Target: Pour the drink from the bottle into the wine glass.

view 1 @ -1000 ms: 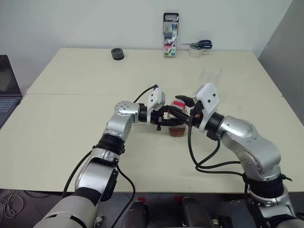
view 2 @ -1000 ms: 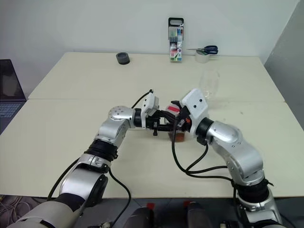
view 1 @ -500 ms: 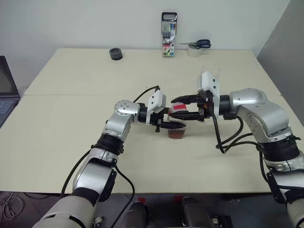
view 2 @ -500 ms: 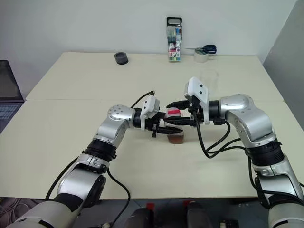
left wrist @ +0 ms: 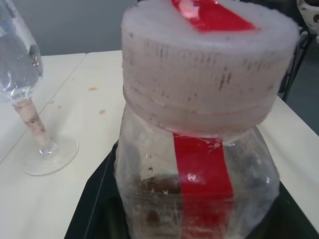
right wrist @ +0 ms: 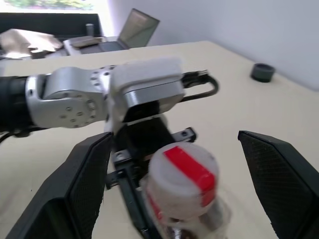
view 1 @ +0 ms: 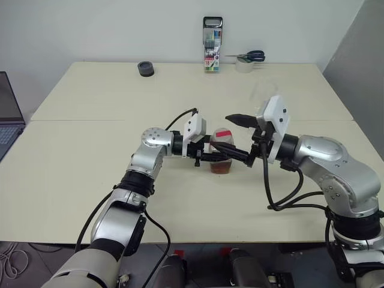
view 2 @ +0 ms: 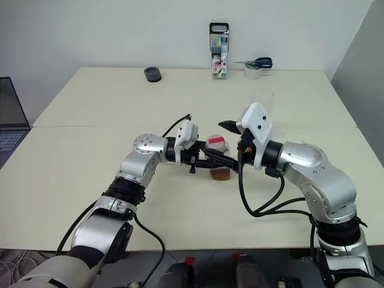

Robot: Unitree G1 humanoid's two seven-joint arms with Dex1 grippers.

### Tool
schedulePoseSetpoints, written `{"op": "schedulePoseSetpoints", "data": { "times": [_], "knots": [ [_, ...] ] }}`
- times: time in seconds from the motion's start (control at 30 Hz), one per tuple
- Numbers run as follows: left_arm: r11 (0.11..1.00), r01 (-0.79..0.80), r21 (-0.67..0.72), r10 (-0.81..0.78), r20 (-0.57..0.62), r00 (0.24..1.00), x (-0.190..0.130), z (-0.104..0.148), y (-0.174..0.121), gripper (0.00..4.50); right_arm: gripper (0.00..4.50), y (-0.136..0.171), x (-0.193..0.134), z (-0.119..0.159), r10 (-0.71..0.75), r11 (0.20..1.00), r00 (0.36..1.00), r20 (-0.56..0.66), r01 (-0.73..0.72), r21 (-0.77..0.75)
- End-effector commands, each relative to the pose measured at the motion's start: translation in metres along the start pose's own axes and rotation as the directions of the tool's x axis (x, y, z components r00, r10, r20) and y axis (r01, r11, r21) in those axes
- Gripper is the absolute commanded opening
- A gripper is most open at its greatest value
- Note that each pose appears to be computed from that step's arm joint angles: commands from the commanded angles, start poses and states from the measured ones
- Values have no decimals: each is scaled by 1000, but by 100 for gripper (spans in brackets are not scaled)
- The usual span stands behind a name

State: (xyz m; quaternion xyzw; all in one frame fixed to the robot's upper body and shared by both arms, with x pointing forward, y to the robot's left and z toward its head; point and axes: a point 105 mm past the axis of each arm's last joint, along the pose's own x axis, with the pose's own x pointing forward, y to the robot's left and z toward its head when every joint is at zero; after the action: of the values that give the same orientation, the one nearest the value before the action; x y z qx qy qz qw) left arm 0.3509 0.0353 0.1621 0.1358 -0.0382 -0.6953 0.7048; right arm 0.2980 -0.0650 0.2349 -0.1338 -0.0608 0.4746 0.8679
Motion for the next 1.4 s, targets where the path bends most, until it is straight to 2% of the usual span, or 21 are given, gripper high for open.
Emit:
{"op": "schedulePoseSetpoints", "data": {
  "times": [0.03,0.27,0.83,1.4],
  "knots": [
    [998,8,67,-10,31,999,1,17,5,187,425,-5,-1,7,-49,996,998,28,51,-72],
    [998,18,67,-20,29,999,2,18,6,187,425,5,0,5,-8,996,1000,20,9,-83],
    [997,42,64,-45,32,999,6,20,2,187,425,4,5,0,-57,993,998,6,57,-102],
    [997,53,57,-54,20,998,4,15,-2,187,425,-18,-9,-6,-179,982,984,-5,179,-65]
  ]
}}
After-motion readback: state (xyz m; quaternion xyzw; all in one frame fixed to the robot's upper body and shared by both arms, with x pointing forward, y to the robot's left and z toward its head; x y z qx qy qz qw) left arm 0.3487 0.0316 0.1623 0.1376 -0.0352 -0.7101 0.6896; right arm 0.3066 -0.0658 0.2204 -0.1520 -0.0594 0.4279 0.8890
